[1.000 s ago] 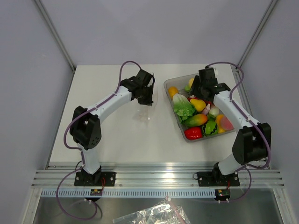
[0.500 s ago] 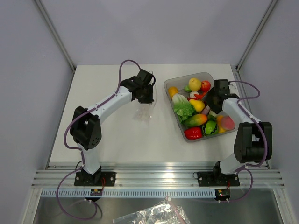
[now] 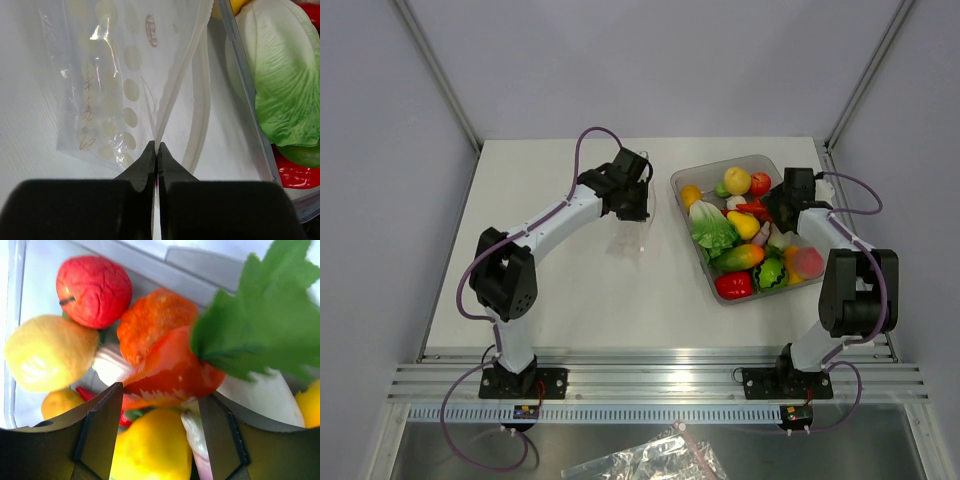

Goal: Place the food in the zip-top bag and seal the zipper
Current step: Pick up the fake vegetable from the bin.

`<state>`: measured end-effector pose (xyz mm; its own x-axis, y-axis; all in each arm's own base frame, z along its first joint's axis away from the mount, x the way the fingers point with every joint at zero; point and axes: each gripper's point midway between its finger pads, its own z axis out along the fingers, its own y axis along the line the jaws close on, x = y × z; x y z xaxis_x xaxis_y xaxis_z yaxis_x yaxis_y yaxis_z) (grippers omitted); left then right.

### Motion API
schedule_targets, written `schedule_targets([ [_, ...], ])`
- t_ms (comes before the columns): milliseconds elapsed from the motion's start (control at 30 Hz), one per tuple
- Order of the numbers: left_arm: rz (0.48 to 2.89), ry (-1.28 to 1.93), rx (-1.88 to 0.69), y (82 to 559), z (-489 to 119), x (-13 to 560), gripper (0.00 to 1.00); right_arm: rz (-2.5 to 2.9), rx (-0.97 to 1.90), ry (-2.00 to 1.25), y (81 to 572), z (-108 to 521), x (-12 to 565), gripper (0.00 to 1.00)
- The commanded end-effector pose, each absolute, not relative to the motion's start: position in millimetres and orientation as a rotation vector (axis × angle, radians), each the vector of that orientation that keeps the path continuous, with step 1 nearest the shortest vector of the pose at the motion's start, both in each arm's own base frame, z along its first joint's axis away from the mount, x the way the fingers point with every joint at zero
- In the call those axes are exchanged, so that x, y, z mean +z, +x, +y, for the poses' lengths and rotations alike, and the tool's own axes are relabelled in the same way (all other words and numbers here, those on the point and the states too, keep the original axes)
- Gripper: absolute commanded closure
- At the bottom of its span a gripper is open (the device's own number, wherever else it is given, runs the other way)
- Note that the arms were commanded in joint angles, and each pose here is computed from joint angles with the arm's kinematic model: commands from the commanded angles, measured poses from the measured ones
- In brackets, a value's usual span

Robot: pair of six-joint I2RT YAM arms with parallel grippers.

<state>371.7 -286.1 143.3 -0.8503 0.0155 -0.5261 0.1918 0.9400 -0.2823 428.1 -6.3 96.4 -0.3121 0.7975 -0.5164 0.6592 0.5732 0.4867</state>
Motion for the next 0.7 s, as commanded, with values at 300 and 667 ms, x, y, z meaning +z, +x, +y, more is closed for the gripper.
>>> schedule_targets([
  [300,2.505,0.176,-0.462,373,-287,159,1.00,1.941,0.176,1.088,453,-31,135,0.95],
  [667,2.525,0.220,-0.409,374,-282,161,1.00,1.895,0.461,0.702,445,16,217,1.00],
])
